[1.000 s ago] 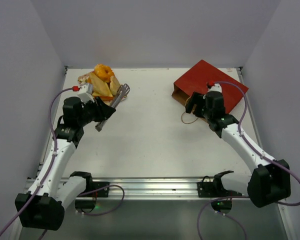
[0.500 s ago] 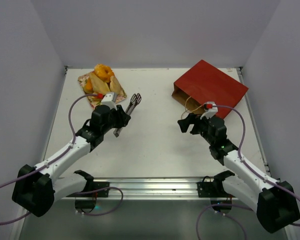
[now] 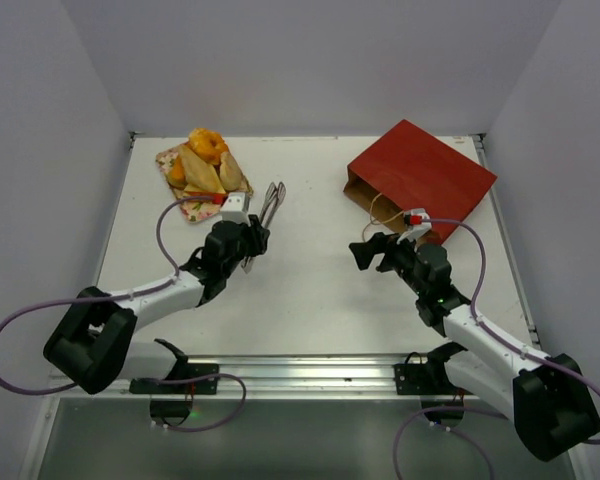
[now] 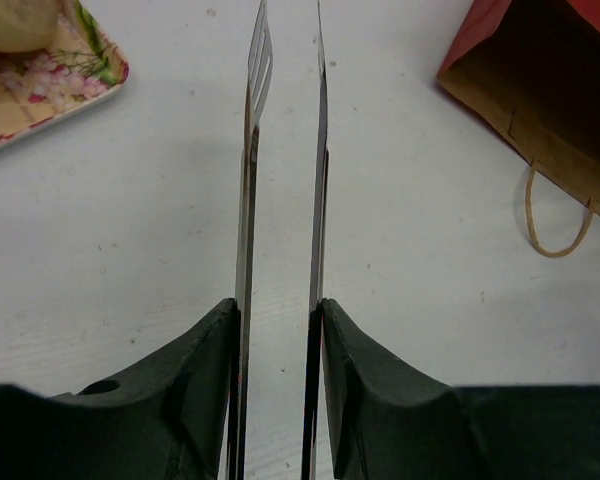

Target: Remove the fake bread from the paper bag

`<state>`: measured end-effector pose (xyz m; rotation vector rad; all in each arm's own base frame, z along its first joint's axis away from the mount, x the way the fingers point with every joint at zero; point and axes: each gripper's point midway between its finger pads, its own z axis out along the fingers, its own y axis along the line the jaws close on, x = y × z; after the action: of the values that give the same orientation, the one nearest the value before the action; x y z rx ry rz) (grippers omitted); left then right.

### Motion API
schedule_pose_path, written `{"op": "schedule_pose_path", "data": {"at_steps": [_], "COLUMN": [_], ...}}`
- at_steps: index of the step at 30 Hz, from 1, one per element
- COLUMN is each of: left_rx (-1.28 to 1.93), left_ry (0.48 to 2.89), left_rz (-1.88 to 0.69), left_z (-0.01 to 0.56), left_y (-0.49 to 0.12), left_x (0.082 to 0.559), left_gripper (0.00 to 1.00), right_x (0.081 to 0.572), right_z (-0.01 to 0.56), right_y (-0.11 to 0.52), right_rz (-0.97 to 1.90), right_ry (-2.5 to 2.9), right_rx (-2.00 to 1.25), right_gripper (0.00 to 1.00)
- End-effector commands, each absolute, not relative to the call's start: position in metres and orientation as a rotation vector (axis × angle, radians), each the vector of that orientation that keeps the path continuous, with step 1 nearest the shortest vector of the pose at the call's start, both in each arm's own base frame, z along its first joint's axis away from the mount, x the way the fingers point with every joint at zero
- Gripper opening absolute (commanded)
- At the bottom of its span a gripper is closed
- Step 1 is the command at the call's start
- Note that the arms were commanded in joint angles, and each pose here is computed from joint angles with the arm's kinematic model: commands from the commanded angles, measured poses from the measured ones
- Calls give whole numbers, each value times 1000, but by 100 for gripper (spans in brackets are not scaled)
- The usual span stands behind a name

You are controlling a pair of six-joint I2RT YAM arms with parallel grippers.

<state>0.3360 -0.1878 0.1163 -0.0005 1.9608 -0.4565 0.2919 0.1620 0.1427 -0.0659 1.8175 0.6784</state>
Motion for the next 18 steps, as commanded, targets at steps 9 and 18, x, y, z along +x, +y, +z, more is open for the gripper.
{"op": "schedule_pose_path", "data": {"at_steps": [9, 18], "left_rx": [52, 60], "left_ry": [1868, 1956], "left_rz": [-443, -425], "left_z": [115, 89], "left_y": [-229, -246], "left_x": [368, 382], "left_gripper": [44, 46], "right_x": [296, 297], "right_z": [158, 157], "right_y": [165, 164], "right_rz": [688, 681], "right_ry": [1748, 1753], "right_rx": [-72, -73], "right_gripper": [98, 99]}}
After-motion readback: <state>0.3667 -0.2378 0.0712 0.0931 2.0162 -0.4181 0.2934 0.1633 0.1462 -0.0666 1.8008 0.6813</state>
